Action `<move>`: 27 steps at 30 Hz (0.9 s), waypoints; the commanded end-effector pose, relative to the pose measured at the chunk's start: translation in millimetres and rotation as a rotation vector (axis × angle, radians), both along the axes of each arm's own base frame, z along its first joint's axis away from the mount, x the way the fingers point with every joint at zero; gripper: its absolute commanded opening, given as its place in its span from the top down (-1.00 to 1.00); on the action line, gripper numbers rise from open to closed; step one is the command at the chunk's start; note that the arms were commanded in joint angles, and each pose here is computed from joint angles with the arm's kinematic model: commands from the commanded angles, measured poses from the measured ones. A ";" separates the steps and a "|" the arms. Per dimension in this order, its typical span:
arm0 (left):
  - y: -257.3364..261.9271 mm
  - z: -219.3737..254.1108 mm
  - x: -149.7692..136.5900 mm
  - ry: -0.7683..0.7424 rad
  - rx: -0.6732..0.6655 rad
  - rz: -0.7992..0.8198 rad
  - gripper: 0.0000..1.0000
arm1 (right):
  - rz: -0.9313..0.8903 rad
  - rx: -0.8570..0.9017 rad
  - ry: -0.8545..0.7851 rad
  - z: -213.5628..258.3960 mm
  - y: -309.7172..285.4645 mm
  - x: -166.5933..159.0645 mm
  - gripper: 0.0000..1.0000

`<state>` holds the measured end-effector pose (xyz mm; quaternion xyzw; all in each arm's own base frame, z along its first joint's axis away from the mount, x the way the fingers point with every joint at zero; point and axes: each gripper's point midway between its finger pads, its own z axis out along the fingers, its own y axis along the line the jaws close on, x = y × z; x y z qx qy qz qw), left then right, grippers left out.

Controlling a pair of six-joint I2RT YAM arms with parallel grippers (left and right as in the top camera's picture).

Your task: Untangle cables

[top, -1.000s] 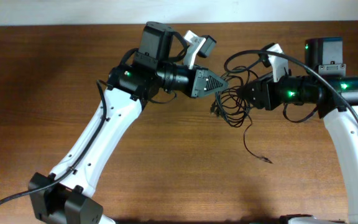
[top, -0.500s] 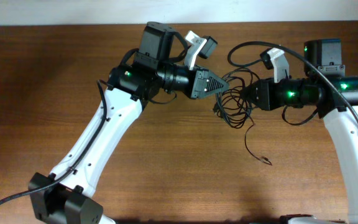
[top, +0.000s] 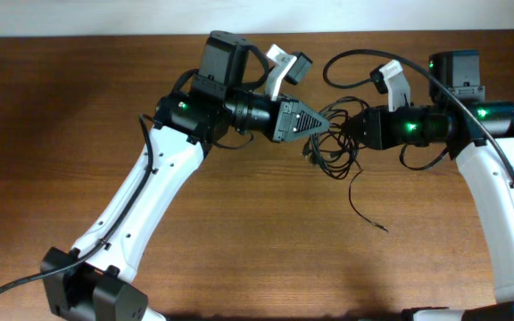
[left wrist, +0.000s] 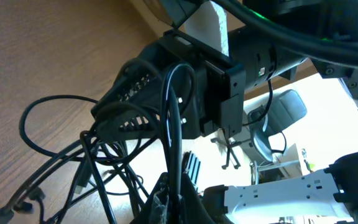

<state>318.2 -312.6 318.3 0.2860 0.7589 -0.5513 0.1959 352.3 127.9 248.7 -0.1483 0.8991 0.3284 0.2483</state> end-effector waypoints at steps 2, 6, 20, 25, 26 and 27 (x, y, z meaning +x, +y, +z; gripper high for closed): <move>-2.8 5.3 -5.9 -0.011 -0.029 -0.044 1.00 | 0.002 0.000 0.000 -3.8 -0.1 2.4 0.52; -0.2 -3.7 4.9 -0.025 0.024 0.019 1.00 | 0.005 0.007 -0.032 0.5 0.9 7.5 0.50; 0.3 -23.4 7.6 0.009 0.124 0.088 1.00 | 0.061 0.084 -0.060 14.0 12.4 2.9 0.20; -3.7 -27.8 5.6 0.004 0.148 0.094 1.00 | 0.091 0.131 -0.074 21.5 18.8 1.2 0.21; -2.5 -29.5 8.0 0.000 0.159 0.108 1.00 | 0.091 0.131 -0.073 21.4 18.8 1.0 0.21; -2.4 -29.6 8.2 -0.001 0.160 0.109 1.00 | 0.091 0.131 -0.074 21.4 18.8 1.1 0.22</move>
